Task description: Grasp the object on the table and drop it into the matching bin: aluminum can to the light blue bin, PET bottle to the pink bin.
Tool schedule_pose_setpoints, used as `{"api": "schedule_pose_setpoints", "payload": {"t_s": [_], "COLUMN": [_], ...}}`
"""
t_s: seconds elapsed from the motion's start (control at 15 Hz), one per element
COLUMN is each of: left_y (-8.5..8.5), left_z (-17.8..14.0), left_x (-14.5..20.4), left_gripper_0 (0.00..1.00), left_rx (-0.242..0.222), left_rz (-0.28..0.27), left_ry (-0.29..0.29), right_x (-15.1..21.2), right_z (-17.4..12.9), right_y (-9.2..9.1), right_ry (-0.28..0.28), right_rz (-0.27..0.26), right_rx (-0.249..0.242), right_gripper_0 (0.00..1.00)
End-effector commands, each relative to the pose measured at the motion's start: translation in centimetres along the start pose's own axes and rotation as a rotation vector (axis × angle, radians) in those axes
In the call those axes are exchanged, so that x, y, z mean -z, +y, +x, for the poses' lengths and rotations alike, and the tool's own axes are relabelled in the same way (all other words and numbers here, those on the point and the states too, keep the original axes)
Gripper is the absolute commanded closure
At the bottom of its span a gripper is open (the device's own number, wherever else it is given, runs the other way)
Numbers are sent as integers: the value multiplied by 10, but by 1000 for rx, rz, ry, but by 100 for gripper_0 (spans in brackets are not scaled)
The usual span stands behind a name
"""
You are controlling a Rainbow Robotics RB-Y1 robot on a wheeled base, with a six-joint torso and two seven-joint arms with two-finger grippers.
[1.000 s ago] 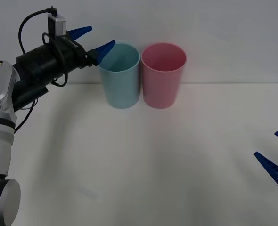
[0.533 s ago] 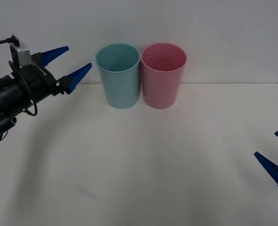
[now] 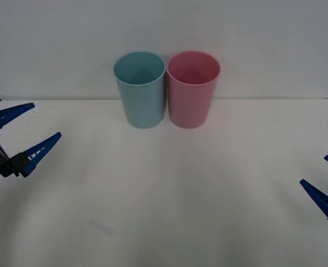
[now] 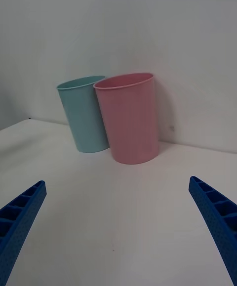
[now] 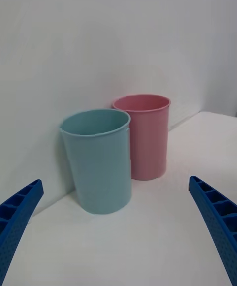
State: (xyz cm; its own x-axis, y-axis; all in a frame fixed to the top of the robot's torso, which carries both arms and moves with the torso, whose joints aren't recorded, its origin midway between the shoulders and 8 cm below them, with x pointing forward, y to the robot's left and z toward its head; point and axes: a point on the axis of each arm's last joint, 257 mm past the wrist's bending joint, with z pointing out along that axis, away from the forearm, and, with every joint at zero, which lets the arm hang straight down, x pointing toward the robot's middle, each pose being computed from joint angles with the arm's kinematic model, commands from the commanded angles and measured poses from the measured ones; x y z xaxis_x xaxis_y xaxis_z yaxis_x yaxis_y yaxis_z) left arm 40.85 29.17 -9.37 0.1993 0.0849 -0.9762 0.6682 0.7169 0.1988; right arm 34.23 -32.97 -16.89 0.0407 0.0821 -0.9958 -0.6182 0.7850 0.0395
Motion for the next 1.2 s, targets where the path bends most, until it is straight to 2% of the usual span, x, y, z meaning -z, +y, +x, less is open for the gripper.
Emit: {"api": "schedule_pose_setpoints", "payload": {"t_s": [0.07, 0.13, 0.27, 0.53, 0.87, 1.2], "left_y": [-8, -13, -19, -26, -35, -55], "left_z": [15, 19, 27, 37, 51, 64], "left_x": [39, 55, 83, 127, 150, 140], "left_gripper_0": [0, 0, 0, 0, 0, 0], "left_rx": [-25, -24, -61, -68, -25, 35], "left_rz": [-2, 6, 9, 1, -30, 13], "left_ry": [49, 71, 117, 196, 242, 240], "right_x": [0, 0, 0, 0, 0, 0], "right_z": [0, 0, 0, 0, 0, 0], "right_y": [0, 0, 0, 0, 0, 0], "right_ry": [0, 0, 0, 0, 0, 0], "right_rz": [0, 0, 0, 0, 0, 0], "right_rx": [0, 0, 0, 0, 0, 0], "right_gripper_0": [0, 0, 0, 0, 0, 0]}}
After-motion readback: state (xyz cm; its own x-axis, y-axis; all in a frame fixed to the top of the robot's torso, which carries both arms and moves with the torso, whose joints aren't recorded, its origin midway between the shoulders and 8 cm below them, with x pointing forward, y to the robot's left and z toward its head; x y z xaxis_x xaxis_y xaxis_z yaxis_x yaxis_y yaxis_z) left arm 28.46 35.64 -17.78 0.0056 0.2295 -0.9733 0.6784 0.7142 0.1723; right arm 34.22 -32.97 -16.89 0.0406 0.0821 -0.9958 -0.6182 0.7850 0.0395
